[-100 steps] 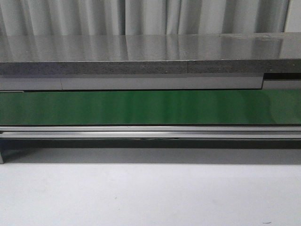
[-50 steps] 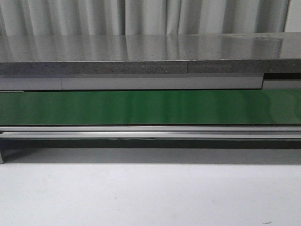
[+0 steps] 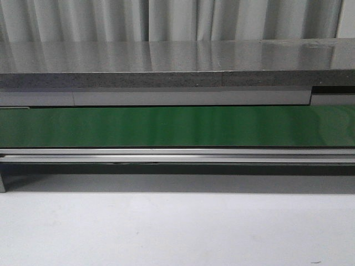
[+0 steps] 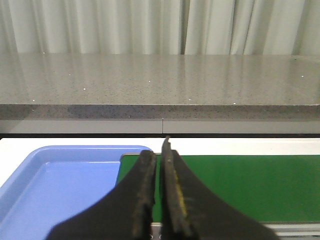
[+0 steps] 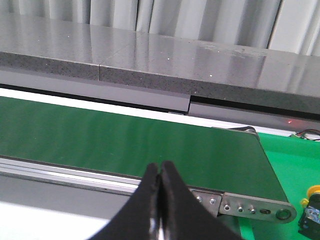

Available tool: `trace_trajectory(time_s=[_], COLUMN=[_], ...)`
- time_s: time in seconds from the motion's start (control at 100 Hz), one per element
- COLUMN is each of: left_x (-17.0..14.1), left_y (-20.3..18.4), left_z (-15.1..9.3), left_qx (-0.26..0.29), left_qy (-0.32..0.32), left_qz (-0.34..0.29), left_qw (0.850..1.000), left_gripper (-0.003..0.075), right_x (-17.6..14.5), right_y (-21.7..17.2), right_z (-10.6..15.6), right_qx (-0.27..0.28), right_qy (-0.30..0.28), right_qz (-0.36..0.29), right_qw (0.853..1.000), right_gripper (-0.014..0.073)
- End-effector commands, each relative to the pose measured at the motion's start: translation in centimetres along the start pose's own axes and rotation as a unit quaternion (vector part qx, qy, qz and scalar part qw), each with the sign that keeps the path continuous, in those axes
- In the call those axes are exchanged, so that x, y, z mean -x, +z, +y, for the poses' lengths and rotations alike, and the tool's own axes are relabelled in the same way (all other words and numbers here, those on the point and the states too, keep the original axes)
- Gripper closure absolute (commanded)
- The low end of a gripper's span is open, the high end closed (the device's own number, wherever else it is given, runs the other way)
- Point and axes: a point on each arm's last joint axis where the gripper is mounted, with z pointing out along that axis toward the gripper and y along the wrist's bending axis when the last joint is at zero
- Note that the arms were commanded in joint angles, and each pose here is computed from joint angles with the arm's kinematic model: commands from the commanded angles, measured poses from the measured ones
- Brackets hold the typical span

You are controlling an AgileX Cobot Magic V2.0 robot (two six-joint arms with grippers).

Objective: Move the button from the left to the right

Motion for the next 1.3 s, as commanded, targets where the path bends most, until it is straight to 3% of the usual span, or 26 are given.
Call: trace_trajectory(time_s=[0.0,0.5,1.29], left_x=[0.7,-5.2,-5.8], left_y=[-0.3,-1.8,-1.6], left_z=[0.1,-0.2,-0.3], left_qx=[0.003,0.003,0.003], left_qy=[-0.006,-0.017,-0.01], left_qz=[-0.051,-0.066,-0.07], left_qw=[0.999,0.998,0.997], left_gripper=[0.0715,0.0715,0.0715], right_x=[0.8,0.8,0.8], right_y=[-0.1,-0.1,-0.1], right_z=[0.0,0.0,0.0], right_qx=[0.0,0.0,0.0], right_qy=[-0.001,-0.001,-0.001], right_qz=[-0.048,-0.048,-0.048], right_qw=[0.999,0.999,0.999], right_gripper=[0.0663,0.0663,0.0663])
